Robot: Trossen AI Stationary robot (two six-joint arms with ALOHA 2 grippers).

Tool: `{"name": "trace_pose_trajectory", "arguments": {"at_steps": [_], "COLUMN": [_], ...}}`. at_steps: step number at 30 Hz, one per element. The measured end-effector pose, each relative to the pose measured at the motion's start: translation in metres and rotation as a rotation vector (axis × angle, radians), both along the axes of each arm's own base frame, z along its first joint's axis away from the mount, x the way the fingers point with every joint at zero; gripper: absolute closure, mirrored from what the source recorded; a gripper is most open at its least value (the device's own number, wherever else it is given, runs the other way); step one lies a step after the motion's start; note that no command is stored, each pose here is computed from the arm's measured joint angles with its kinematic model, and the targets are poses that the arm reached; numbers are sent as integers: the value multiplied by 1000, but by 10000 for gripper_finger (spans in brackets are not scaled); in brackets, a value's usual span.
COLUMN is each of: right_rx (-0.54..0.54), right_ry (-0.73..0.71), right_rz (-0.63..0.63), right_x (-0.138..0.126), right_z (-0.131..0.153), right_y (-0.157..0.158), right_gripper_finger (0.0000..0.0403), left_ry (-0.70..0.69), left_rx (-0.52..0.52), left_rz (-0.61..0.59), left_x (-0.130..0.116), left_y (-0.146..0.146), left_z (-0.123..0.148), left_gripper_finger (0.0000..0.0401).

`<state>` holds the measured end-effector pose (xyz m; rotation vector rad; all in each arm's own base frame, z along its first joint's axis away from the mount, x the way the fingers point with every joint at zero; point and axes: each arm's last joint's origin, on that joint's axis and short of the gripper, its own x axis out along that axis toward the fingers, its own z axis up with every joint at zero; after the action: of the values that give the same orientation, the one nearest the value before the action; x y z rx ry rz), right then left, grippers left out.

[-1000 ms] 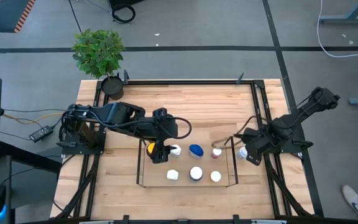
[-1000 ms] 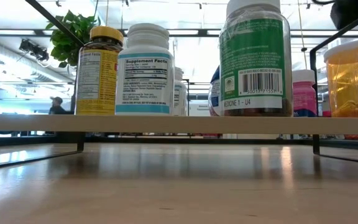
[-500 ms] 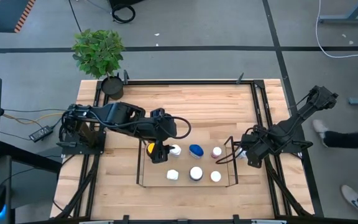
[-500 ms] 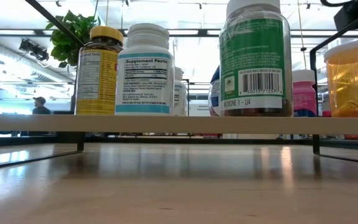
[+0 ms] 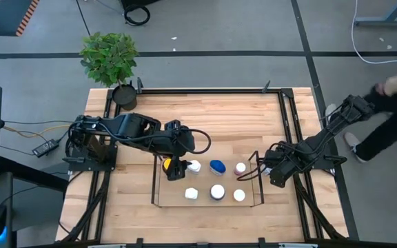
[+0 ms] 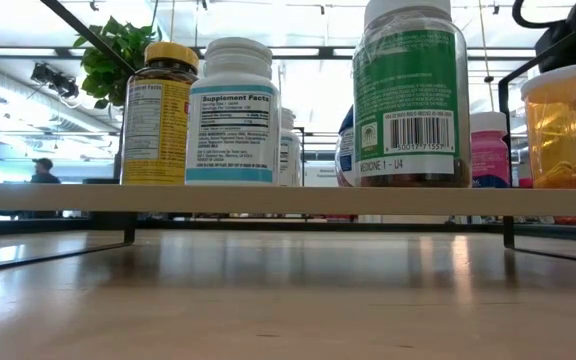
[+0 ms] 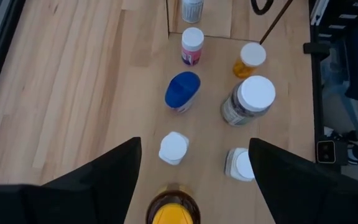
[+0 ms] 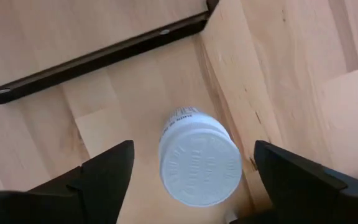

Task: Pick and place medicine bottles onto shelf by color
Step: Put the white pill bottle on the shelf

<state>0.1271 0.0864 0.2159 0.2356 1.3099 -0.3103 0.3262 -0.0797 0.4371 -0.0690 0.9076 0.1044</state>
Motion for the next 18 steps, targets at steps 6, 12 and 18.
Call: {"name": "trace_pose_trajectory", "arguments": {"at_steps": [6,12,18], "right_rx": [-10,-19,-19], "right_ry": [10,22,40], "right_rz": [12,14,6], "right_x": [-1,-3,-5], "right_z": [-3,-7,-13], "right_y": [-1,-2,-3], "right_gripper_finger": [61,68,77], "left_ry": [3,2,2], "left_rx": [-10,-25,-29], "left_rz": [15,34,38], "left_x": [0,0,0], "left_y": [0,0,0], "left_z": [0,0,0], "left_gripper_finger": [99,99,99]}}
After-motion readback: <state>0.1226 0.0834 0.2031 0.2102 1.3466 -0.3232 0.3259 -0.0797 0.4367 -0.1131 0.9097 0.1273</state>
